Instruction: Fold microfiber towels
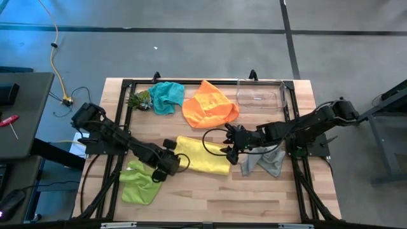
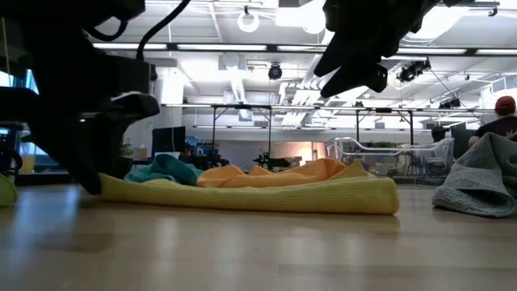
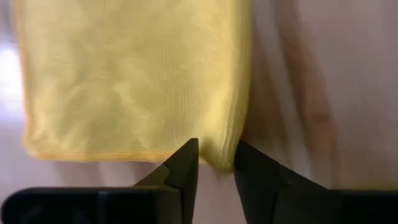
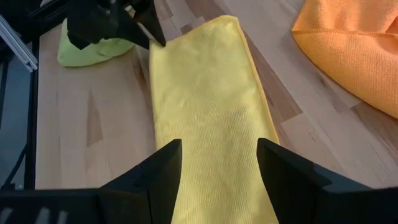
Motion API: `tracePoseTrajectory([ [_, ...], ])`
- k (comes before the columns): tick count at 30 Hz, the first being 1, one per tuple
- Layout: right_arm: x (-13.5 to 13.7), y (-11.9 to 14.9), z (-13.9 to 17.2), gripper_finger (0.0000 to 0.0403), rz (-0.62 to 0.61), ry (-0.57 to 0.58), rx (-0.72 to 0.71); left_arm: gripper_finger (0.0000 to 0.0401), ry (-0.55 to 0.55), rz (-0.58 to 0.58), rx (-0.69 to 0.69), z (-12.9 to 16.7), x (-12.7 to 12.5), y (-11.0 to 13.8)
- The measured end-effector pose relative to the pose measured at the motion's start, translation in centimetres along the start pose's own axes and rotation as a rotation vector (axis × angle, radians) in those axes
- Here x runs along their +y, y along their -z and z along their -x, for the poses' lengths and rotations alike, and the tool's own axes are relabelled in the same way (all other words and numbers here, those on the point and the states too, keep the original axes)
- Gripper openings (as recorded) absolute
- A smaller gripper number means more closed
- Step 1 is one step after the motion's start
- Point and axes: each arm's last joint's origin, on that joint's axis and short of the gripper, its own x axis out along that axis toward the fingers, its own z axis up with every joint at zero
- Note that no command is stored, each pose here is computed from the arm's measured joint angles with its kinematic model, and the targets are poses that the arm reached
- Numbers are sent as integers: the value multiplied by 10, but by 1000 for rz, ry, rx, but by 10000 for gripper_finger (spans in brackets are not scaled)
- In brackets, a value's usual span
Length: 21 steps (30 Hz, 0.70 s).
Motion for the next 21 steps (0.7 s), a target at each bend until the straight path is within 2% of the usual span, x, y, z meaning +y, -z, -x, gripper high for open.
tracePoseTrajectory([
  [10,0,0,0,201,-9,-2,-2,8,1,-4,22,1,1,2],
  [13,0,1,0,194,-9,-17,25,8,6,-1,19,1,1,2],
  [17,-5,10,-2,152,-19,39,108,24,9,47,22,1,1,2],
  [21,-7,14,-5,91,-3,55,156,29,76,60,54,2,-1,5],
])
